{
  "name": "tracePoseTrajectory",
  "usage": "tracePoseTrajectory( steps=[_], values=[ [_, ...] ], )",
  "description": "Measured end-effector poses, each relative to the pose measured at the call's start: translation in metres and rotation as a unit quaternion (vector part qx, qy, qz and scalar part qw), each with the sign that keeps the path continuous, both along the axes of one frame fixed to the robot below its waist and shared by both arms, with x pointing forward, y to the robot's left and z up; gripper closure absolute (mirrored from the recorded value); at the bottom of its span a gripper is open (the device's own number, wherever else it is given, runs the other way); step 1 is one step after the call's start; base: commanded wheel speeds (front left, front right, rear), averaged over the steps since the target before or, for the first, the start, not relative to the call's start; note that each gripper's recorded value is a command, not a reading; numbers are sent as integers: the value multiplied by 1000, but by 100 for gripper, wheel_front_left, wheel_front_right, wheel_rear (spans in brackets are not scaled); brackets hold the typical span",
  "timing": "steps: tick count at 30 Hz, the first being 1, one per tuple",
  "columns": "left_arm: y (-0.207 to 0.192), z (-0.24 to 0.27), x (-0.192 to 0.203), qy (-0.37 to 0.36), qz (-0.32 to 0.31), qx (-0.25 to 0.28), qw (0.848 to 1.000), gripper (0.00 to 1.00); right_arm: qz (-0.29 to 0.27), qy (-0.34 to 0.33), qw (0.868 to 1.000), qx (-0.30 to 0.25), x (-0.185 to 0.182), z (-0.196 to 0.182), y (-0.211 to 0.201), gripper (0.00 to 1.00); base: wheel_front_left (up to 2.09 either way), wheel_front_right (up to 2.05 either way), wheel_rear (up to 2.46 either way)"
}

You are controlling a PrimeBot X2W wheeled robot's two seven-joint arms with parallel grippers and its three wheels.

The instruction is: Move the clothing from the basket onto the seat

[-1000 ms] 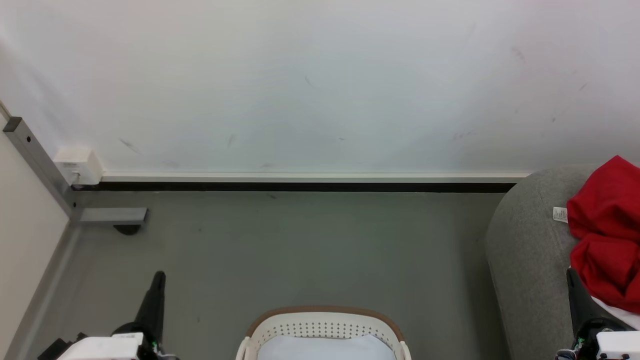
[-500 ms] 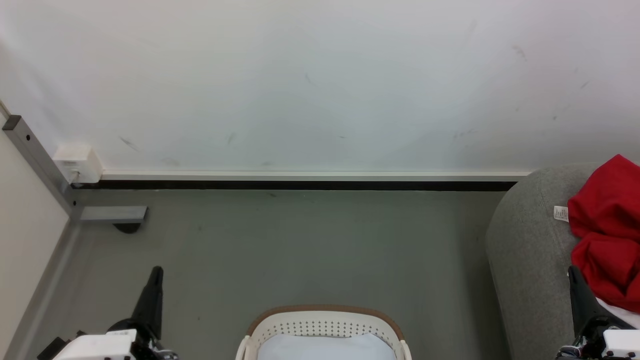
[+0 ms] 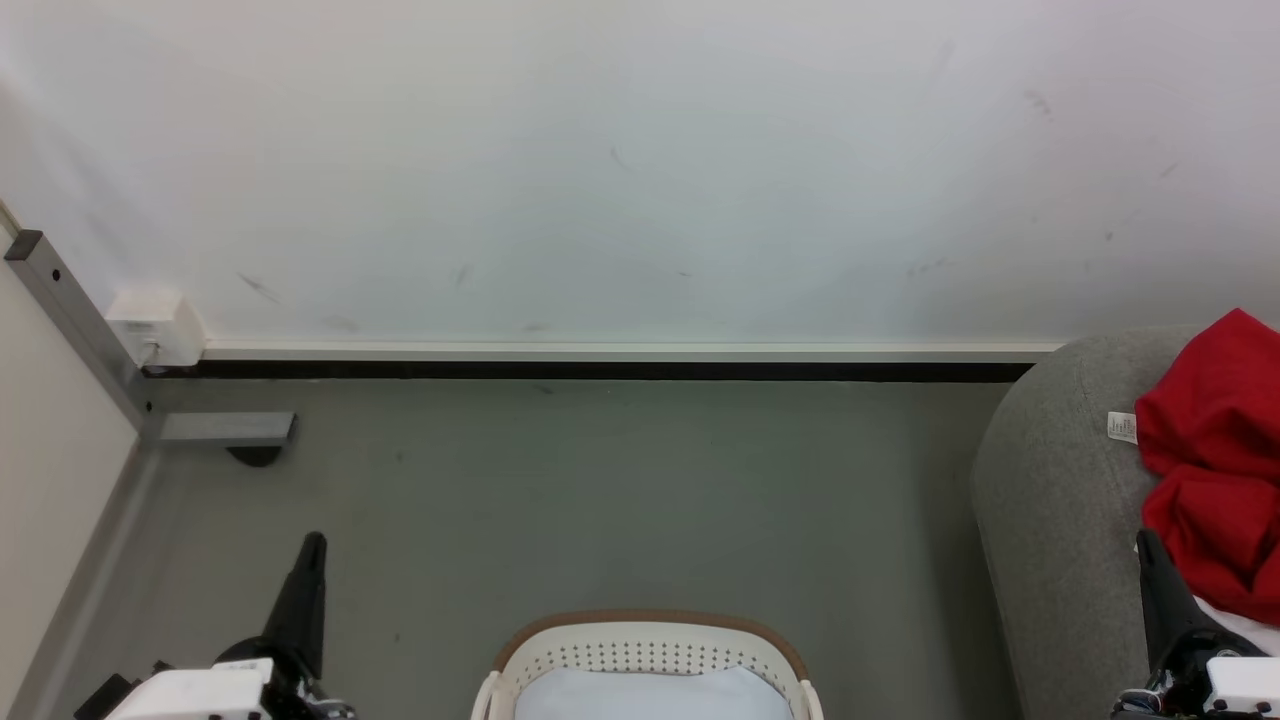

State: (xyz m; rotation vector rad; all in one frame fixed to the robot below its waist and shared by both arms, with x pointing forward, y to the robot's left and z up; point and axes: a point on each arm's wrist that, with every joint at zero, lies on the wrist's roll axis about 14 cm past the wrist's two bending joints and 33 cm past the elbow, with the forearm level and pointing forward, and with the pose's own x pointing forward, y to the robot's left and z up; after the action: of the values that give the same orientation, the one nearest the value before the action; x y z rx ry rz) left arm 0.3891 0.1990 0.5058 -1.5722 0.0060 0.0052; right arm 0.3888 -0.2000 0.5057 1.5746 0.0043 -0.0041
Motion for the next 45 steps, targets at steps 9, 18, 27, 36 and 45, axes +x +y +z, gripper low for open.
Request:
tracePoseTrajectory(
  steps=[9,18,27,36,45],
  values=[
    [0,0,0,0,0,0,1000,100,0,0,1000,0,0,0,0,100,0,0,0],
    [0,0,0,0,0,0,1000,100,0,0,1000,0,0,0,0,100,0,0,0],
    [0,0,0,0,0,0,1000,100,0,0,1000,0,0,0,0,100,0,0,0],
    [0,0,0,0,0,0,1000,100,0,0,1000,0,0,0,0,100,0,0,0],
    [0,0,0,0,0,0,1000,100,0,0,1000,0,0,0,0,100,0,0,0]
  ],
)
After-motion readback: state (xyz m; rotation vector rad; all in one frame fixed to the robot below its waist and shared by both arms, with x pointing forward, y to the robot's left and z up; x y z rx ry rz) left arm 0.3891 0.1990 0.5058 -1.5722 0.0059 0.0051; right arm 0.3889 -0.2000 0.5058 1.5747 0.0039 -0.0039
